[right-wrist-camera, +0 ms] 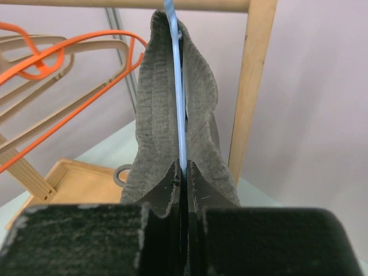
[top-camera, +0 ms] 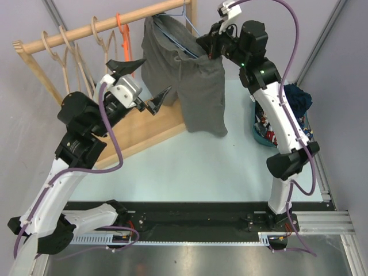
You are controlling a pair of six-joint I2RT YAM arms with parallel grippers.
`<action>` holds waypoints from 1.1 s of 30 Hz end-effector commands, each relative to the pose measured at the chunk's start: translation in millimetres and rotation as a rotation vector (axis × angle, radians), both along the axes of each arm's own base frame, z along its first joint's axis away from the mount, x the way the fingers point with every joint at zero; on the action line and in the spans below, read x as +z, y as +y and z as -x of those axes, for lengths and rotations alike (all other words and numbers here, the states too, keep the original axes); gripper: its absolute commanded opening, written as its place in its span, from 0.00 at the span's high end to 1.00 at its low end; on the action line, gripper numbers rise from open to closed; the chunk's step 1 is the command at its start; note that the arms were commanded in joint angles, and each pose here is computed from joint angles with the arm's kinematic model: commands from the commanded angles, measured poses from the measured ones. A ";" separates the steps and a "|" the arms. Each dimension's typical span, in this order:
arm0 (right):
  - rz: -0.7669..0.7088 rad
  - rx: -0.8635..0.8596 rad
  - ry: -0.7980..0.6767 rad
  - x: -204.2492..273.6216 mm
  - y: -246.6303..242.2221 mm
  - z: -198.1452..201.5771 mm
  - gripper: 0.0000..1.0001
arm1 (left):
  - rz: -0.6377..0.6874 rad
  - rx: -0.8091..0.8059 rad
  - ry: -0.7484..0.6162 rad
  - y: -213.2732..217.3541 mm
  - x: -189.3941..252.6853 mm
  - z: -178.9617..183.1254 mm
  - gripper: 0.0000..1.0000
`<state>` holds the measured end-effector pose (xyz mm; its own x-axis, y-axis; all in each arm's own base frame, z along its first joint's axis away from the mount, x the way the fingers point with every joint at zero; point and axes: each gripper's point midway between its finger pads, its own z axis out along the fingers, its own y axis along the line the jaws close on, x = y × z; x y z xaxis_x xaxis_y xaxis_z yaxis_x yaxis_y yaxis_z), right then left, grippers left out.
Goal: Place the shorts on the hanger
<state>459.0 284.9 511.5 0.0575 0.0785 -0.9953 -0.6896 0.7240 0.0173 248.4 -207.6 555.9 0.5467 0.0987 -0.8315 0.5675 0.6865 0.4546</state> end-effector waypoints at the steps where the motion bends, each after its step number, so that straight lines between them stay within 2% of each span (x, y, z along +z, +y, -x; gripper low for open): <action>1: -0.119 0.002 -0.124 49.0 0.7 -4.1 1.00 | -0.095 -0.041 0.108 -11.3 -40.7 -4.1 0.00; 10: -0.080 -0.023 -0.046 7.2 10.1 -32.8 1.00 | -0.233 -0.149 0.437 -28.5 -126.1 5.8 0.00; 12: -0.076 -0.021 -0.040 6.1 9.4 -30.3 0.91 | -0.292 -0.166 0.537 -31.9 -156.3 7.0 0.00; 13: -0.074 -0.018 -0.039 6.1 8.8 -29.2 0.75 | -0.311 -0.171 0.573 -32.7 -165.7 7.8 0.00; 15: -0.072 -0.018 -0.041 10.5 4.8 -21.3 0.56 | -0.373 -0.187 0.693 -35.3 -195.9 10.2 0.00; 16: -0.071 -0.020 -0.042 12.4 2.2 -17.8 0.40 | -0.396 -0.191 0.727 -35.4 -202.6 11.8 0.00; 19: -0.064 -0.022 -0.061 22.8 -6.4 0.0 0.27 | -0.466 -0.220 0.846 -37.6 -232.0 17.4 0.00; 21: -0.061 -0.021 -0.091 38.2 -16.0 19.6 0.23 | -0.493 -0.221 0.894 -37.2 -246.2 18.8 0.00; 24: -0.041 -0.014 -0.075 33.0 -23.6 35.8 0.13 | -0.529 -0.189 0.966 -32.9 -270.0 17.9 0.00; 25: -0.033 -0.015 -0.120 48.3 -33.5 55.1 0.09 | -0.545 -0.188 0.979 -31.5 -276.0 19.0 0.00; 27: 0.020 -0.010 -0.096 27.8 -38.1 63.8 0.04 | -0.577 -0.178 1.029 -27.8 -295.2 21.8 0.00; 28: 0.019 -0.010 -0.127 38.9 -48.8 85.9 0.02 | -0.598 -0.172 1.056 -24.9 -307.9 24.4 0.00; 29: 0.054 -0.012 -0.079 14.3 -50.8 86.7 0.01 | -0.613 -0.169 1.068 -22.8 -314.8 26.5 0.00; 33: 0.130 -0.039 -0.027 -26.9 -79.8 122.4 0.00 | -0.685 -0.100 1.106 -7.5 -350.7 26.1 0.00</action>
